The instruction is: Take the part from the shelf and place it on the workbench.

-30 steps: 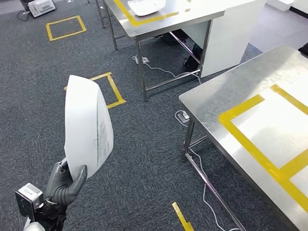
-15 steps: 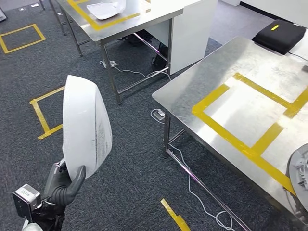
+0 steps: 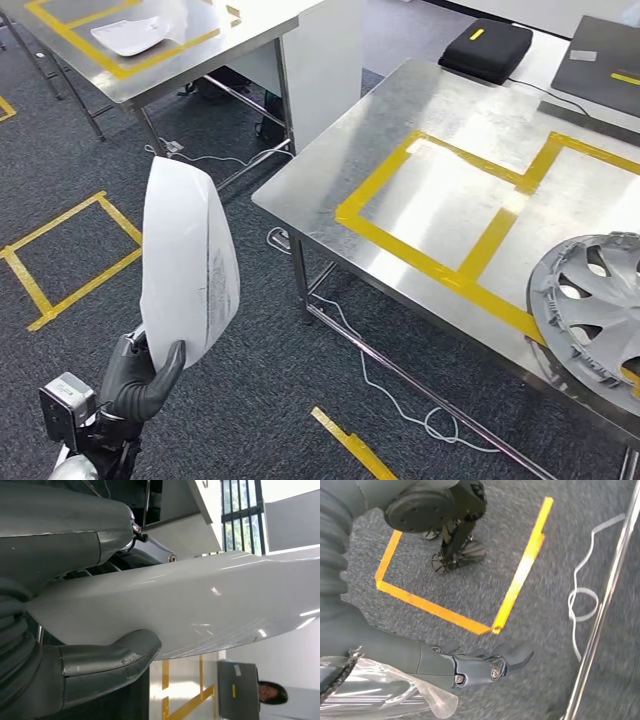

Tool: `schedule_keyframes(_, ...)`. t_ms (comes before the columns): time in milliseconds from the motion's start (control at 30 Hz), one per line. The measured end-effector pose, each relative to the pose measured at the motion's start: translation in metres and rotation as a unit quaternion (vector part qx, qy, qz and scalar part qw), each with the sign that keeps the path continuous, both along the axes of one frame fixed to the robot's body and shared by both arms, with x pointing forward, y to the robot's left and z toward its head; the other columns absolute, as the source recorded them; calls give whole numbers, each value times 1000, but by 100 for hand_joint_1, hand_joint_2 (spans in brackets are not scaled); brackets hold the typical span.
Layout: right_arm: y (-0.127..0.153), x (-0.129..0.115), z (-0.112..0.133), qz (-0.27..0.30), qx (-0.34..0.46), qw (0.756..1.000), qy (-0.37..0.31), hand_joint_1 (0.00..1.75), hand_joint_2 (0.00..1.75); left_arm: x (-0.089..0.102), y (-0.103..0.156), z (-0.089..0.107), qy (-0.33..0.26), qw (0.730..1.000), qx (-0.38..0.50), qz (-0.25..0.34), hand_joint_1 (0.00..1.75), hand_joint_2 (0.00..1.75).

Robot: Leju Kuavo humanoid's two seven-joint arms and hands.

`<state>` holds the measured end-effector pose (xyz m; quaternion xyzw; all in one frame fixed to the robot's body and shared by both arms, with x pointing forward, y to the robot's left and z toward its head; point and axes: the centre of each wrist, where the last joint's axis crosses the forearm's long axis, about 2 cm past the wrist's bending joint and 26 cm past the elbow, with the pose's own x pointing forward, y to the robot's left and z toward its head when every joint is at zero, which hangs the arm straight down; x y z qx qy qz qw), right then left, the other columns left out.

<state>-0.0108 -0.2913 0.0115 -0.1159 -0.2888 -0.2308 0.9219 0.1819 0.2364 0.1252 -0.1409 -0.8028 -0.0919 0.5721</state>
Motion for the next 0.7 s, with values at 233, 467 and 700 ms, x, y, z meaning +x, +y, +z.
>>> schedule_keyframes(233, -3, 2, 6, -7, -1, 1000, -14, 0, 175, 2, 3, -6, 10, 1000, 10, 6, 175, 175)
schedule_keyframes(467, -2, 2, 6, 11, 2, 1000, -21, 0, 175, 8, 2, -7, 15, 1000, 12, 9, 175, 175)
schedule_keyframes(700, 0, 7, 5, 22, 2, 999, -27, 0, 175, 14, 0, -7, 22, 1000, 8, 16, 175, 175)
